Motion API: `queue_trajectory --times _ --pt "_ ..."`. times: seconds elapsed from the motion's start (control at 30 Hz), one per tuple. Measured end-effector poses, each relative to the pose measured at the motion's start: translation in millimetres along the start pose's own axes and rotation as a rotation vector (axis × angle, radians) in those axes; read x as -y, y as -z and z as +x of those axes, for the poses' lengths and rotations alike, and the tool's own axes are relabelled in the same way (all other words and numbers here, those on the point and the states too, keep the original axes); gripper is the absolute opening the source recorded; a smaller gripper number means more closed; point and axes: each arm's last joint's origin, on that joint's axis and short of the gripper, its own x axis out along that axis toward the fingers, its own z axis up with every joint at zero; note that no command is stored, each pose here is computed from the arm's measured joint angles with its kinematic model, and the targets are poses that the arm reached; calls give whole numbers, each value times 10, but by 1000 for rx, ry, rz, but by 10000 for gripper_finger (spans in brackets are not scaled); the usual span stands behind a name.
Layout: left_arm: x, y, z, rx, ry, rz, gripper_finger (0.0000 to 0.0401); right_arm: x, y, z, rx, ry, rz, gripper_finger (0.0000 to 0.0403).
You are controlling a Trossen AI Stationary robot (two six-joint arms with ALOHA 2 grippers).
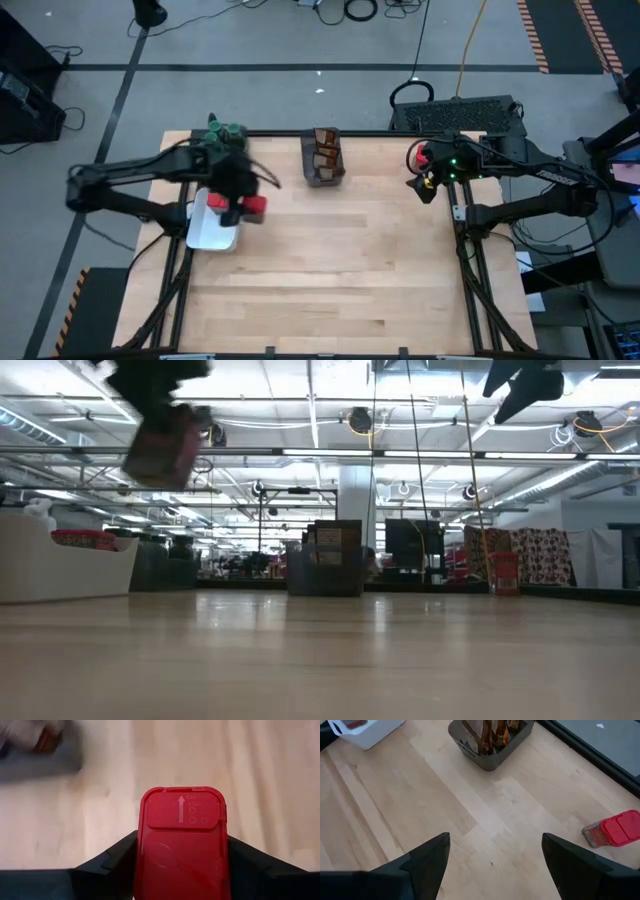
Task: Sort spices by type
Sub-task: Put the bottom red seasoning can into the white bin
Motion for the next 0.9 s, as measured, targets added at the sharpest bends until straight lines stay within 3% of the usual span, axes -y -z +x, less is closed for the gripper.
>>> queue_trajectory --times 0.2,0.4,0.67,0.9 --pt "130 522 -128 17 -85 -58 227 -14 -23 0 23 -14 1 299" --pt "183 822 -156 -115 -141 -30 227 -19 -30 -1 30 -19 2 299" --pt "198 964 -34 -227 -80 -23 228 -19 -29 -1 30 -19 2 299" --pt "179 979 41 -261 -89 -27 228 -18 -30 -1 30 -18 1 299"
